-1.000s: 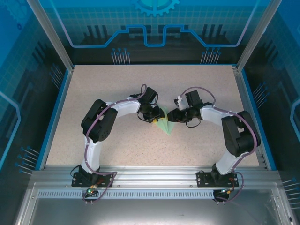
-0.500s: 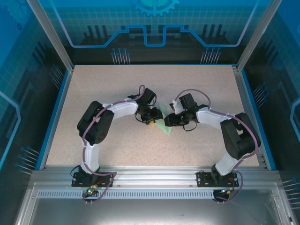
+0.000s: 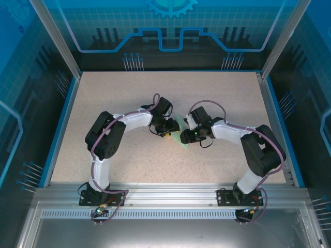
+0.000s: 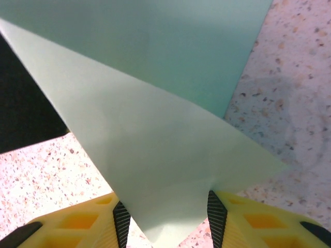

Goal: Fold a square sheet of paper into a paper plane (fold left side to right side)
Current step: Fourth fold the wing at the center of the table.

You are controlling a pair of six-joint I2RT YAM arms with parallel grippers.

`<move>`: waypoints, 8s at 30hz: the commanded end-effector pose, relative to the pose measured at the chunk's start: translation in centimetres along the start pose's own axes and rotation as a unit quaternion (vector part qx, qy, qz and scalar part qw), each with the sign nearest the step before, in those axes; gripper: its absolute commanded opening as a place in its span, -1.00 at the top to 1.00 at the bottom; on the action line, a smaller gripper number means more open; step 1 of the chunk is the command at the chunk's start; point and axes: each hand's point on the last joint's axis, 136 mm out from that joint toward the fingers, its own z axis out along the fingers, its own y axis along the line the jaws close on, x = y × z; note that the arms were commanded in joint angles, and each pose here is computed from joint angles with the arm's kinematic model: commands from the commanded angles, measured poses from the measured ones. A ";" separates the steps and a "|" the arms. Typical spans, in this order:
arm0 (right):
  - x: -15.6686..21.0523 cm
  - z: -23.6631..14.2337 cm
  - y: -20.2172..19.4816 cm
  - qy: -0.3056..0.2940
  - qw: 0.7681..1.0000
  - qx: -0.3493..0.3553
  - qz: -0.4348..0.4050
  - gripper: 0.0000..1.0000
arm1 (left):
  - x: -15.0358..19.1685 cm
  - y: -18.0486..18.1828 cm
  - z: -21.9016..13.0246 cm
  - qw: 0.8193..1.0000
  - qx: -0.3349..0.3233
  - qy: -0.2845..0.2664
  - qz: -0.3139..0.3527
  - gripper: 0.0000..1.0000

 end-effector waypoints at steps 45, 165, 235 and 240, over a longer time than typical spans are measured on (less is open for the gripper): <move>-1.0 2.8 1.4 0.022 0.996 -0.082 -0.010 0.77 | 0.0 -0.4 -0.2 1.000 0.008 0.008 0.009 0.01; -8.2 0.5 0.7 -0.021 0.952 -0.272 0.137 0.31 | 0.7 2.9 3.3 0.996 -0.068 0.046 -0.019 0.00; -7.2 0.8 -2.9 -0.011 0.969 -0.200 0.145 0.90 | 0.9 3.2 3.3 0.996 -0.070 0.046 -0.020 -0.01; -6.9 1.2 -3.6 -0.006 0.972 -0.183 0.147 0.90 | 1.0 3.2 3.2 0.996 -0.070 0.047 -0.019 -0.01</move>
